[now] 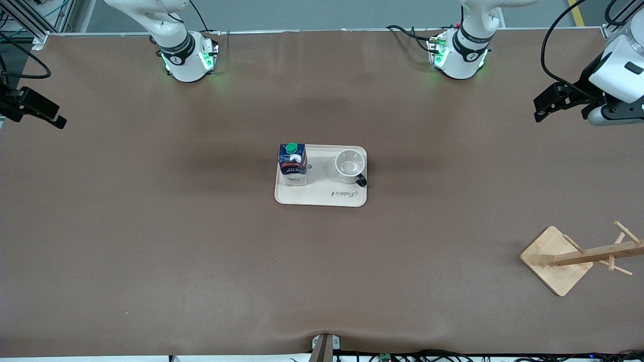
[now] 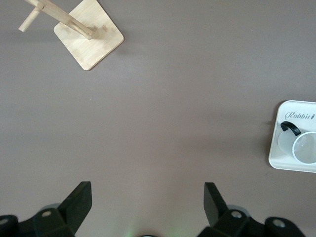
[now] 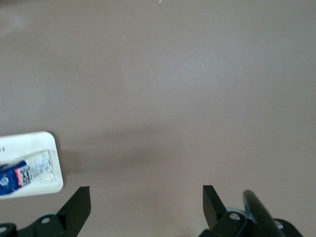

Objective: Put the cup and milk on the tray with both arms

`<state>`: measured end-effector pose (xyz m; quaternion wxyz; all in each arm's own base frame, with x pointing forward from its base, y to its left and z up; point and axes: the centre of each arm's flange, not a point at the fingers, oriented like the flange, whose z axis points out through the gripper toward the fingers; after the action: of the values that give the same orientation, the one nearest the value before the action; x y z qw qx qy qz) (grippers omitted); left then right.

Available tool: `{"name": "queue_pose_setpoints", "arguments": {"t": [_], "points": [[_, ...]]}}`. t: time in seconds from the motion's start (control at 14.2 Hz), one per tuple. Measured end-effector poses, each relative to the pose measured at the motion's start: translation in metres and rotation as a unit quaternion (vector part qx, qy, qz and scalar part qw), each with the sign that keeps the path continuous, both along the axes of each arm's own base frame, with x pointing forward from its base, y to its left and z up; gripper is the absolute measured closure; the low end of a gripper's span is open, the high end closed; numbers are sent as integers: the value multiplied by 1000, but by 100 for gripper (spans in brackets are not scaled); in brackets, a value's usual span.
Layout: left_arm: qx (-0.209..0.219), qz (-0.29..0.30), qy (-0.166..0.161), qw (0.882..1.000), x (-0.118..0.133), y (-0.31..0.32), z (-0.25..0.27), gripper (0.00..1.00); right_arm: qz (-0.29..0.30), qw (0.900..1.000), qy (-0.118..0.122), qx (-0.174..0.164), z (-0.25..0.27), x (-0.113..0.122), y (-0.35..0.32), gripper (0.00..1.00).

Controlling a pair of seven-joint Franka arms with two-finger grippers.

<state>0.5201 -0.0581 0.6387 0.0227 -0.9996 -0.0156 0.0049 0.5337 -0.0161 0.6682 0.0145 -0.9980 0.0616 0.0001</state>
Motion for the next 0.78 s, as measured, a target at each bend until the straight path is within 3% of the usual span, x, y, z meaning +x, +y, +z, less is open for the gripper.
{"name": "queue_pose_setpoints", "arguments": {"t": [0.14, 0.35, 0.78], "points": [[0, 0, -1, 1000, 0, 0, 0, 0, 38, 999, 4, -2, -1, -1, 1, 0], [0, 1, 1, 1000, 2, 2, -3, 0, 50, 998, 29, -2, -5, -7, -2, 0], [0, 2, 5, 1000, 5, 2, -7, 0, 48, 998, 28, -4, -3, -6, -5, 0]]}}
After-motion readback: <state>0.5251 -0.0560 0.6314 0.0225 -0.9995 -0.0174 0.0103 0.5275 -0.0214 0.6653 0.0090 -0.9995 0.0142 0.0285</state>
